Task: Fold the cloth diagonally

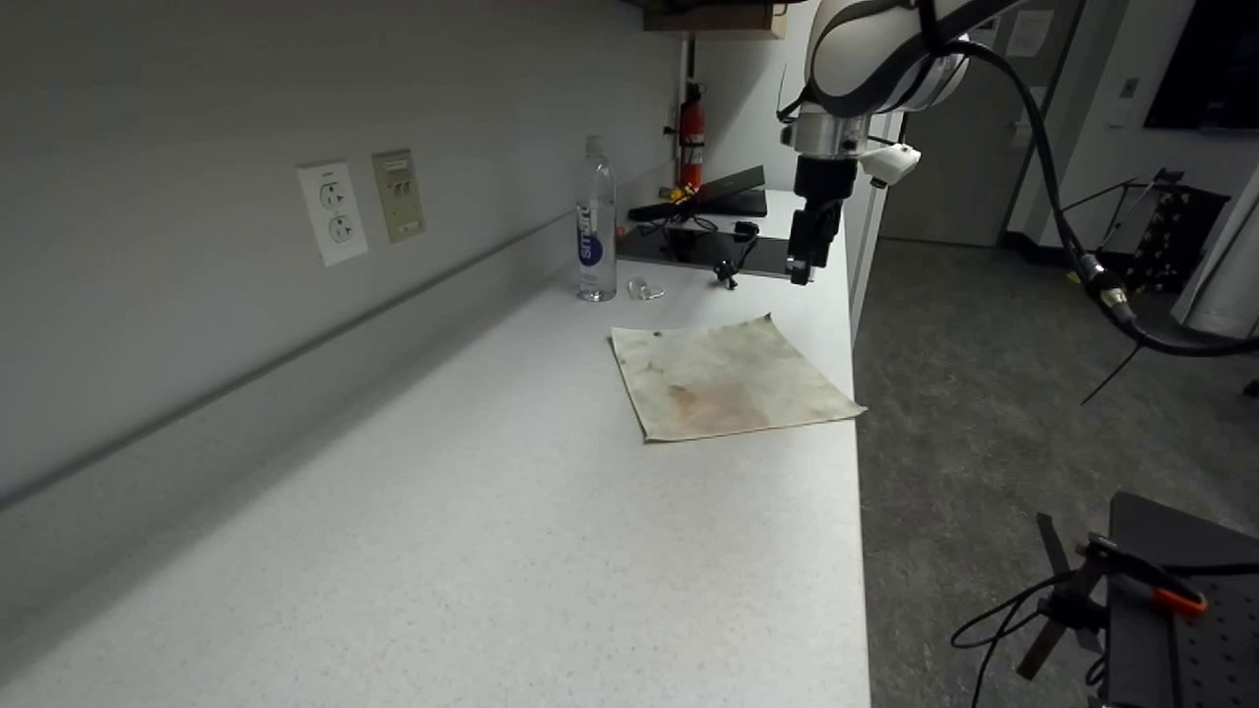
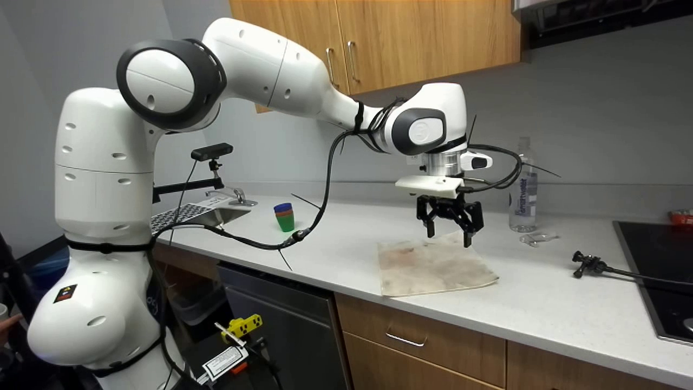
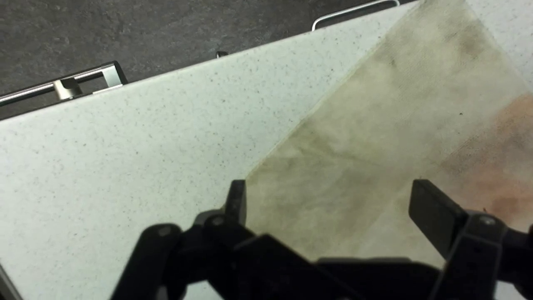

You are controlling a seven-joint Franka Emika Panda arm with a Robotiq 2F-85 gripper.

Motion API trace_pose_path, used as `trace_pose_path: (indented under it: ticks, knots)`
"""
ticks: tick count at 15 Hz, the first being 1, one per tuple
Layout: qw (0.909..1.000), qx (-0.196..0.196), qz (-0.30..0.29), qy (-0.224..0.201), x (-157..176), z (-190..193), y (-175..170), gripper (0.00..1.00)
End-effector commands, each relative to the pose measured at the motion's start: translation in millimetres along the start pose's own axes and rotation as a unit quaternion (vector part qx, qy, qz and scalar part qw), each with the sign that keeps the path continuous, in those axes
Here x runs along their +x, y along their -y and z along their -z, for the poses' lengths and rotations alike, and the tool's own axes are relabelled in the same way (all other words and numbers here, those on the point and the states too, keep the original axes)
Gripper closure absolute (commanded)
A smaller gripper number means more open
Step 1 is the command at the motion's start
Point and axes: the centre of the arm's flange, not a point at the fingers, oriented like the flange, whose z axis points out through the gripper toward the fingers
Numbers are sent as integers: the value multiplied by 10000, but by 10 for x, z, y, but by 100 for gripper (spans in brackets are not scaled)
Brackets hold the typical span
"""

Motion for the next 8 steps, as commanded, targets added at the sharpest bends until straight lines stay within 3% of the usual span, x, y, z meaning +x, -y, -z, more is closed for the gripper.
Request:
trace_pose_path:
  ticks: [1, 7, 8]
  knots:
    - [9991, -182, -176, -331, 187, -270, -71, 0]
    - [9950, -552, -542, -637, 291, -661, -239, 0]
    - [9971, -400, -354, -536, 231, -631, -145, 0]
